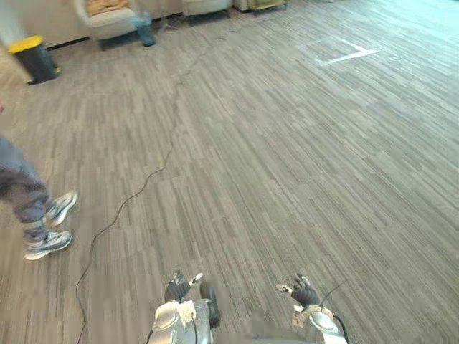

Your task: Pick up cushions and gather them together orderly.

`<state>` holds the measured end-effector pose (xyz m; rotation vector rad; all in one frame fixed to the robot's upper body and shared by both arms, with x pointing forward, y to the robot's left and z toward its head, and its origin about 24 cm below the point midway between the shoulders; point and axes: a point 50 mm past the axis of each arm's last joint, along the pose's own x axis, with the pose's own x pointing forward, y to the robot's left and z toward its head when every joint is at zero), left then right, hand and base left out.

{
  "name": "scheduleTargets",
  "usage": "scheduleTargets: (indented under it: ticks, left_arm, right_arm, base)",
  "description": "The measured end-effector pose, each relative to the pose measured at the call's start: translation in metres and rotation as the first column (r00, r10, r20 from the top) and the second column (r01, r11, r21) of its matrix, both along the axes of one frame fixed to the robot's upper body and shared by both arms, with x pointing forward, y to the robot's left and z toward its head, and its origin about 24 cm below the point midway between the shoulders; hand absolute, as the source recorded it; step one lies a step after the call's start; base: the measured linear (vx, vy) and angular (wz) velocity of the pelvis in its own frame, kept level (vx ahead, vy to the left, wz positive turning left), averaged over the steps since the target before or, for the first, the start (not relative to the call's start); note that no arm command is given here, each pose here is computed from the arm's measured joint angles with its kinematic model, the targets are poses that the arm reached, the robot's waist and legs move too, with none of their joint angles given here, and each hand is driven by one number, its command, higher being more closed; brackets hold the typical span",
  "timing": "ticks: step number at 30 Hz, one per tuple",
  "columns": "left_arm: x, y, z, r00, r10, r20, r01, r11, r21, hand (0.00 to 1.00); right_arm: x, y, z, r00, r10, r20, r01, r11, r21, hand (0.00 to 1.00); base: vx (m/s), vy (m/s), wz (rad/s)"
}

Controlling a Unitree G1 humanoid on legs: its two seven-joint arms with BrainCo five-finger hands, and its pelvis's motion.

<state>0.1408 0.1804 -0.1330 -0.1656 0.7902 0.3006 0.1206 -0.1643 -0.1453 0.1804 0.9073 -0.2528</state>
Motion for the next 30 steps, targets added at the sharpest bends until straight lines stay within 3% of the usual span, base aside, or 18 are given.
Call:
scheduleTargets:
  ticks: [4, 11, 14, 16, 22, 30]
  left_arm:
    - [0.003, -0.014, -0.004, 0.996, -0.076, -0.036, 0.075, 0.997, -0.017, 0.00]
    - [0.031, -0.039, 0.001, 0.978, -0.209, -0.016, 0.209, 0.978, -0.020, 0.00]
    - [0.028, -0.042, -0.001, 0.978, -0.209, -0.026, 0.208, 0.978, -0.030, 0.00]
    - [0.026, -0.042, -0.004, 0.975, -0.215, -0.047, 0.214, 0.976, -0.029, 0.00]
    - [0.023, -0.034, -0.001, 0.985, -0.170, -0.021, 0.170, 0.985, -0.015, 0.00]
    - [0.024, -0.032, 0.004, 0.986, -0.162, 0.034, 0.162, 0.987, -0.001, 0.00]
  right_arm:
    - [-0.004, 0.007, -0.001, 1.000, 0.022, -0.002, -0.022, 1.000, 0.017, 0.00]
    - [0.019, -0.015, 0.015, 0.992, -0.039, 0.122, 0.044, 0.998, -0.035, 0.00]
    - [0.015, -0.021, 0.014, 0.993, -0.043, 0.108, 0.048, 0.998, -0.048, 0.00]
    - [0.033, -0.029, 0.022, 0.988, -0.022, 0.154, 0.033, 0.997, -0.073, 0.00]
    - [0.035, -0.007, 0.019, 0.989, 0.054, 0.138, -0.048, 0.998, -0.045, 0.00]
    - [0.031, -0.019, 0.017, 0.993, 0.022, 0.117, -0.015, 0.998, -0.063, 0.00]
  base:
    - [0.73, 0.281, -1.06]
    - [0.62, 0.150, -0.26]
    - [0.77, -0.061, -0.14]
    - [0.85, -0.192, -0.30]
    - [0.70, -0.204, -0.79]
    - [0.58, 0.087, -1.03]
